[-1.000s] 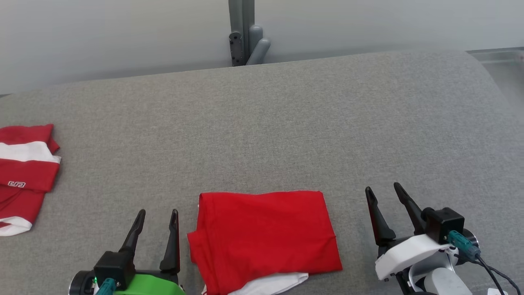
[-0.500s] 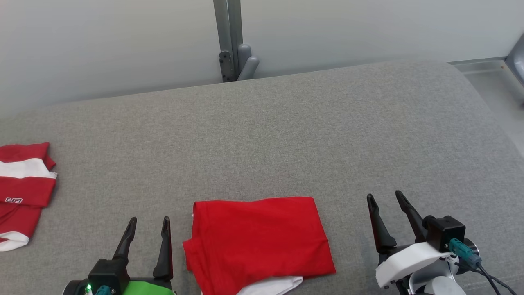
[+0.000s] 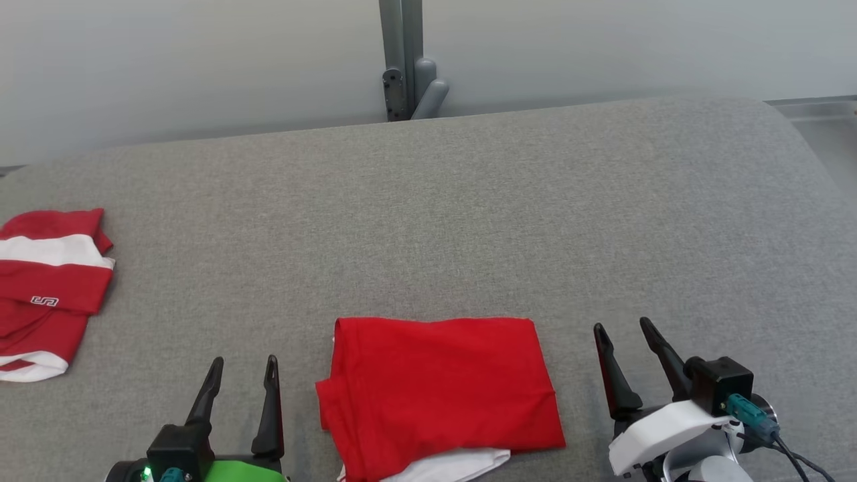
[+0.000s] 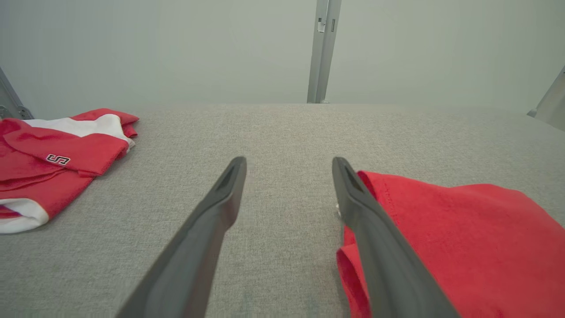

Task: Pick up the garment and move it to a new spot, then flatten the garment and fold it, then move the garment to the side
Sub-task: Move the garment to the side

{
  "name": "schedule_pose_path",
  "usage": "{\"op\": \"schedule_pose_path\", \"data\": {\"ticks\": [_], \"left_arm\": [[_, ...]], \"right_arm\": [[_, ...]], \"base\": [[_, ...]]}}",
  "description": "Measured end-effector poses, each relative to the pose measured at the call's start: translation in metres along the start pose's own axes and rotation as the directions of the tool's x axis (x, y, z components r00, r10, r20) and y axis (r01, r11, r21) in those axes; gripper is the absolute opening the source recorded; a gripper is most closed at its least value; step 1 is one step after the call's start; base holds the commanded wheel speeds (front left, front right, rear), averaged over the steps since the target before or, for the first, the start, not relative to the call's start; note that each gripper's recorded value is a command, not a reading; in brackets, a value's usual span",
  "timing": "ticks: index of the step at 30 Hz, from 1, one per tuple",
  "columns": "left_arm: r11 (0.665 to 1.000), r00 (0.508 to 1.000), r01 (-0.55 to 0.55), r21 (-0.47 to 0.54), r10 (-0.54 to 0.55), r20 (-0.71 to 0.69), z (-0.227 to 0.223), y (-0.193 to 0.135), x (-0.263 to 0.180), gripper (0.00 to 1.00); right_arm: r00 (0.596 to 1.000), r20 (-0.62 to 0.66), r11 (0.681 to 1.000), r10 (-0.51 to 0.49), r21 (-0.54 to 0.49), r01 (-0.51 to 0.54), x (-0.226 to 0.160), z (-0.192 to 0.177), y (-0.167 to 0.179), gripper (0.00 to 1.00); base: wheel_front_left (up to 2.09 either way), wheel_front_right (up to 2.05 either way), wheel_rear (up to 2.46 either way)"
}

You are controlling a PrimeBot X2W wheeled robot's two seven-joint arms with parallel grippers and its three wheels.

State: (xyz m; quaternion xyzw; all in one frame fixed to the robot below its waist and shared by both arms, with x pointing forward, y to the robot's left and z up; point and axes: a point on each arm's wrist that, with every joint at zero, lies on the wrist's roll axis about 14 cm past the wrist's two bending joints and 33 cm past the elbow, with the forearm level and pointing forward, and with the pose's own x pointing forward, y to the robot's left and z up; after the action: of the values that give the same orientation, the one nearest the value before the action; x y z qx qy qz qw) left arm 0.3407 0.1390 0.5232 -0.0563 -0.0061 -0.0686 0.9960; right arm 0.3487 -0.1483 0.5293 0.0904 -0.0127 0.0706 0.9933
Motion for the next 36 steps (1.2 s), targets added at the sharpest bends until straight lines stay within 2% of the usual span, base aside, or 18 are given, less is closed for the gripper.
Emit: {"op": "schedule_pose_path", "data": {"ticks": [12, 19, 23, 24, 25, 31, 35, 36], "left_arm": [[0.987, 0.987, -0.143, -0.068, 0.138, -0.08, -0.025, 0.035, -0.022, 1.0], [0.978, 0.976, -0.197, -0.07, 0.19, -0.106, -0.032, 0.049, -0.029, 1.0], [0.975, 0.972, -0.211, -0.067, 0.203, -0.116, -0.035, 0.053, -0.03, 1.0], [0.975, 0.972, -0.211, -0.067, 0.203, -0.116, -0.035, 0.053, -0.03, 1.0], [0.975, 0.972, -0.213, -0.066, 0.205, -0.115, -0.034, 0.054, -0.029, 1.0], [0.978, 0.974, -0.195, -0.066, 0.186, -0.127, -0.038, 0.049, -0.023, 1.0], [0.988, 0.983, -0.139, -0.073, 0.129, -0.133, -0.041, 0.035, -0.013, 1.0], [0.993, 0.987, -0.091, -0.078, 0.079, -0.138, -0.044, 0.022, -0.006, 1.0]], "right_arm": [[0.978, -0.168, 0.992, 0.12, 0.05, -0.114, 0.019, -0.055, 0.038, 1.0], [0.927, -0.337, 0.983, 0.165, 0.128, -0.129, 0.021, -0.109, 0.054, 1.0], [0.91, -0.365, 0.977, 0.196, 0.155, -0.148, 0.032, -0.119, 0.064, 1.0], [0.91, -0.365, 0.977, 0.196, 0.155, -0.148, 0.032, -0.119, 0.064, 0.44], [0.909, -0.362, 0.974, 0.208, 0.157, -0.16, 0.036, -0.119, 0.067, 0.0], [0.916, -0.341, 0.973, 0.213, 0.162, -0.167, 0.048, -0.113, 0.064, 0.0], [0.941, -0.298, 0.982, 0.159, 0.148, -0.119, 0.054, -0.099, 0.045, 0.0], [0.951, -0.282, 0.986, 0.128, 0.138, -0.092, 0.052, -0.093, 0.034, 0.0]], "base": [[0.0, 0.0, 0.0], [0.0, 0.0, 0.0], [0.0, 0.0, 0.0], [0.0, 0.0, 0.0], [0.0, 0.0, 0.0], [0.0, 0.0, 0.0], [0.0, 0.0, 0.0], [0.0, 0.0, 0.0]]}}
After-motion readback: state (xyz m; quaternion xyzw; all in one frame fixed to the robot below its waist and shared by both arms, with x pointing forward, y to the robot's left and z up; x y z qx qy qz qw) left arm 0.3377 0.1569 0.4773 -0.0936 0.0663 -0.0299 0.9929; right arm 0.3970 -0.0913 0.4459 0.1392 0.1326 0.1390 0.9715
